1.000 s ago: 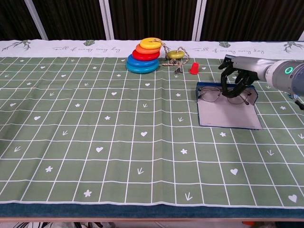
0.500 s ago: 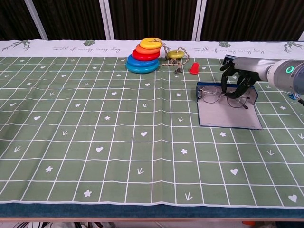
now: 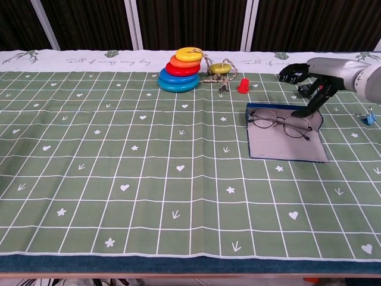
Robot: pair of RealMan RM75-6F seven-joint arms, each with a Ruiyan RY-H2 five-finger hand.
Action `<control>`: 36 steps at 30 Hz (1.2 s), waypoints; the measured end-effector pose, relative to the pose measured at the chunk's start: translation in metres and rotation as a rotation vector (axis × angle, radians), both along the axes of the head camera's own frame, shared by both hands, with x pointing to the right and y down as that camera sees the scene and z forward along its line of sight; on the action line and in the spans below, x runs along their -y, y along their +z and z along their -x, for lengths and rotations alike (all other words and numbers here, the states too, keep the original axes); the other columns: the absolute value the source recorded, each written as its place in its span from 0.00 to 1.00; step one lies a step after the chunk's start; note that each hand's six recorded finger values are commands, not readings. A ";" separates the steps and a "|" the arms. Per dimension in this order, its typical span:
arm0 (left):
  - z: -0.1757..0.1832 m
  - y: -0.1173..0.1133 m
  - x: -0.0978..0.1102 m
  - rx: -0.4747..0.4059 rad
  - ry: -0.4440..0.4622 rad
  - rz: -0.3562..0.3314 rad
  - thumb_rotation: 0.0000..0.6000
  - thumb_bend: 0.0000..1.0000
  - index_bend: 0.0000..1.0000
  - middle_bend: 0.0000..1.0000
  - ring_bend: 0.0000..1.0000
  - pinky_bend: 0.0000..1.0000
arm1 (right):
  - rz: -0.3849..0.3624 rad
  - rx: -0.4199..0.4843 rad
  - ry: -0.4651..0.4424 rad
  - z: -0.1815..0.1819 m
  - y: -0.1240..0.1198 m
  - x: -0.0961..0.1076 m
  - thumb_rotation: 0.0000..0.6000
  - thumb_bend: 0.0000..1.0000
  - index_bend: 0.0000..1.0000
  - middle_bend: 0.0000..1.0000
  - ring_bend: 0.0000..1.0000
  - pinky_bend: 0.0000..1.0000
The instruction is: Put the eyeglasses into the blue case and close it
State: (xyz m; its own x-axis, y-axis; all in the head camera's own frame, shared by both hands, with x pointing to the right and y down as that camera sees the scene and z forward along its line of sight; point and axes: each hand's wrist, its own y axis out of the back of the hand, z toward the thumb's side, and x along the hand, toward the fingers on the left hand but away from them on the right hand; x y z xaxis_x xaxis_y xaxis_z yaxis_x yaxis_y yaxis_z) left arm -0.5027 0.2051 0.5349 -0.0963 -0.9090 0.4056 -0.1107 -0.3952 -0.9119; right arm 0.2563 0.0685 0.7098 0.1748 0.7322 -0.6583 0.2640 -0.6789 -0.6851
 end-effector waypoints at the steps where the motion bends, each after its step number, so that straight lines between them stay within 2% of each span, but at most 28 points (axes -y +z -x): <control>1: 0.000 0.000 0.000 -0.001 -0.001 0.000 1.00 0.31 0.17 0.01 0.00 0.00 | -0.018 0.014 0.000 0.000 -0.007 -0.004 1.00 0.32 0.09 0.15 0.25 0.29; 3: 0.000 0.000 0.000 -0.003 -0.003 0.000 1.00 0.31 0.17 0.01 0.00 0.00 | -0.044 0.033 -0.006 0.001 -0.018 -0.013 1.00 0.35 0.09 0.24 0.34 0.43; 7: -0.001 0.000 -0.001 -0.005 -0.003 -0.001 1.00 0.31 0.17 0.01 0.00 0.00 | -0.095 0.051 -0.031 -0.002 -0.039 -0.040 1.00 0.48 0.11 0.45 0.60 0.75; 8: -0.001 0.000 -0.001 -0.005 -0.002 -0.002 1.00 0.31 0.17 0.01 0.00 0.00 | -0.097 0.050 -0.038 -0.003 -0.041 -0.046 1.00 0.52 0.12 0.52 0.67 0.81; 11: -0.001 -0.001 -0.001 -0.008 -0.005 -0.006 1.00 0.31 0.17 0.01 0.00 0.00 | -0.082 0.041 -0.058 -0.001 -0.042 -0.064 1.00 0.59 0.13 0.67 0.79 0.89; 13: -0.001 -0.001 -0.001 -0.010 -0.007 -0.008 1.00 0.31 0.17 0.01 0.00 0.00 | -0.069 0.031 -0.068 0.000 -0.039 -0.069 1.00 0.63 0.13 0.74 0.85 0.92; 18: 0.000 -0.002 -0.001 -0.013 -0.011 -0.008 1.00 0.31 0.17 0.01 0.00 0.00 | -0.013 0.009 -0.085 0.005 -0.029 -0.078 1.00 0.69 0.13 0.80 0.90 0.95; 24: 0.000 -0.002 0.000 -0.014 -0.013 -0.006 1.00 0.31 0.17 0.01 0.00 0.00 | 0.046 -0.009 -0.095 0.013 -0.018 -0.081 1.00 0.75 0.13 0.83 0.92 0.96; 36: 0.001 -0.001 0.000 -0.013 -0.016 -0.004 1.00 0.31 0.17 0.01 0.00 0.00 | 0.105 -0.057 -0.090 0.022 0.001 -0.077 1.00 0.77 0.13 0.85 0.94 0.97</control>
State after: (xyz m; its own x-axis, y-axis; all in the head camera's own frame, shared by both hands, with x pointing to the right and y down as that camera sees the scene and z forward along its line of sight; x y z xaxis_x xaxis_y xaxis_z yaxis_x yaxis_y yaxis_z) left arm -0.5036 0.2049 0.5336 -0.1053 -0.9088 0.4036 -0.1287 -0.3900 -0.9118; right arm 0.2339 0.1456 0.7105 0.1972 0.6419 -0.7410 0.1614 -0.7668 -0.6212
